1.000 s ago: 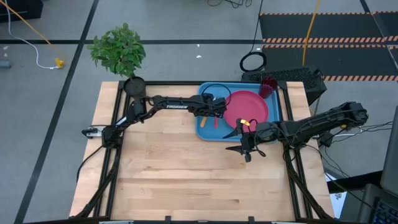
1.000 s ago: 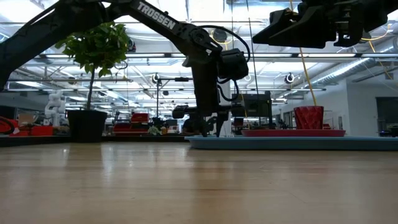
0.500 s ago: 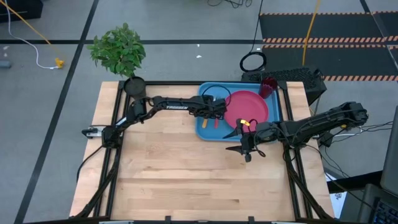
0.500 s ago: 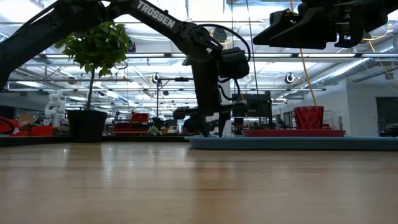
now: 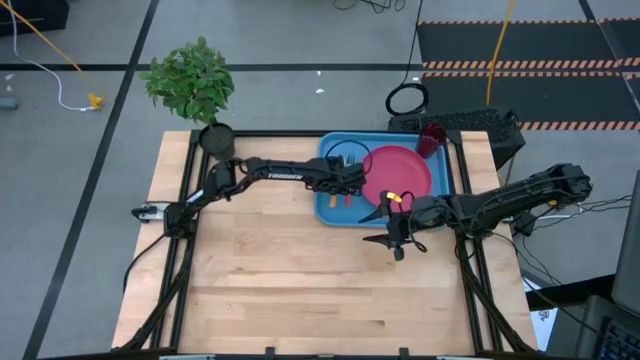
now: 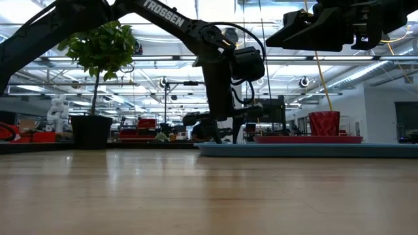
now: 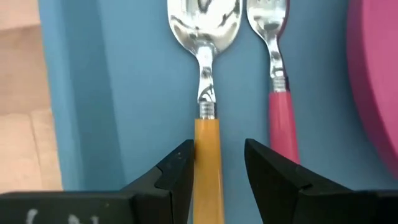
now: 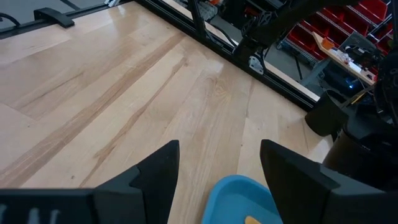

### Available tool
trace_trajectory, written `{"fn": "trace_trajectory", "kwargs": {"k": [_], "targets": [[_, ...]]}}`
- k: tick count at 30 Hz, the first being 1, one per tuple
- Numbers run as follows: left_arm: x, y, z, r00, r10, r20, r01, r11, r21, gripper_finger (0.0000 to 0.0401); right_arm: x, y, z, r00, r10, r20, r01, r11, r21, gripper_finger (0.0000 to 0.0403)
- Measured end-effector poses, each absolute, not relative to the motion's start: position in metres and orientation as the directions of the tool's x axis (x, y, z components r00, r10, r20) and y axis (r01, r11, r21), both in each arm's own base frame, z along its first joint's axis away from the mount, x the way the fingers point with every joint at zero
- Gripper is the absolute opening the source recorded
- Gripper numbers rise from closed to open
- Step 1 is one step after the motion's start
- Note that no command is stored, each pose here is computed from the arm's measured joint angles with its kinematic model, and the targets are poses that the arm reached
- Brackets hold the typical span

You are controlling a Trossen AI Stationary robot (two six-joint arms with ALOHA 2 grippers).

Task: Pick and place plate/cup/fork/spoon on tray
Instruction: Put the yellow spoon on the blue tray to the left of the pink fork

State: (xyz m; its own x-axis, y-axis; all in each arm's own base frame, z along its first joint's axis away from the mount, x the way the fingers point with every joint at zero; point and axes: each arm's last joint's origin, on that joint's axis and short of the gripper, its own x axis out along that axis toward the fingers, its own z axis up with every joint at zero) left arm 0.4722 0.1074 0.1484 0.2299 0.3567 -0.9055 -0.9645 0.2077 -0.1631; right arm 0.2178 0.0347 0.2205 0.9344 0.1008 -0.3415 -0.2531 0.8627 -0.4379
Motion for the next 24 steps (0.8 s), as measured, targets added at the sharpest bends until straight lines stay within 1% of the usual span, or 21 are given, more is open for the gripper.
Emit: {"fn": "trace_trajectory", "kwargs": {"k": [5,15,19,21,24], "targets": [[0.4735,0.1014,0.1483,0.240,0.334,-0.912,-0.960,0.219,-0.173,0.0145,0.2179,0.0347,0.2205,0.935,0.101,-0.341,-0.253,0.863,-0.438,0.0216],[0.4739,0.1002,0.1484,0.241,0.336,-0.911,-0.959,0.227,-0.170,0.0145,0.2179,0.0347,0.2205,0.934,0.101,-0.342,-0.253,0.863,-0.438,0.0216],[0.4735,0.1014,0.1497,0.240,0.345,-0.908,-0.955,0.252,-0.157,0.0143,0.2178,0.0347,0.2204,0.934,0.101,-0.342,-0.253,0.863,-0.438,0.0216],[0.4734,0.1020,0.1508,0.243,0.345,-0.907,-0.951,0.268,-0.153,0.0130,0.2178,0.0347,0.2204,0.934,0.100,-0.342,-0.253,0.863,-0.438,0.0216],[0.4731,0.1038,0.1511,0.242,0.346,-0.907,-0.950,0.277,-0.148,0.0095,0.2179,0.0347,0.2205,0.934,0.101,-0.342,-0.253,0.863,-0.438,0.0216]]}}
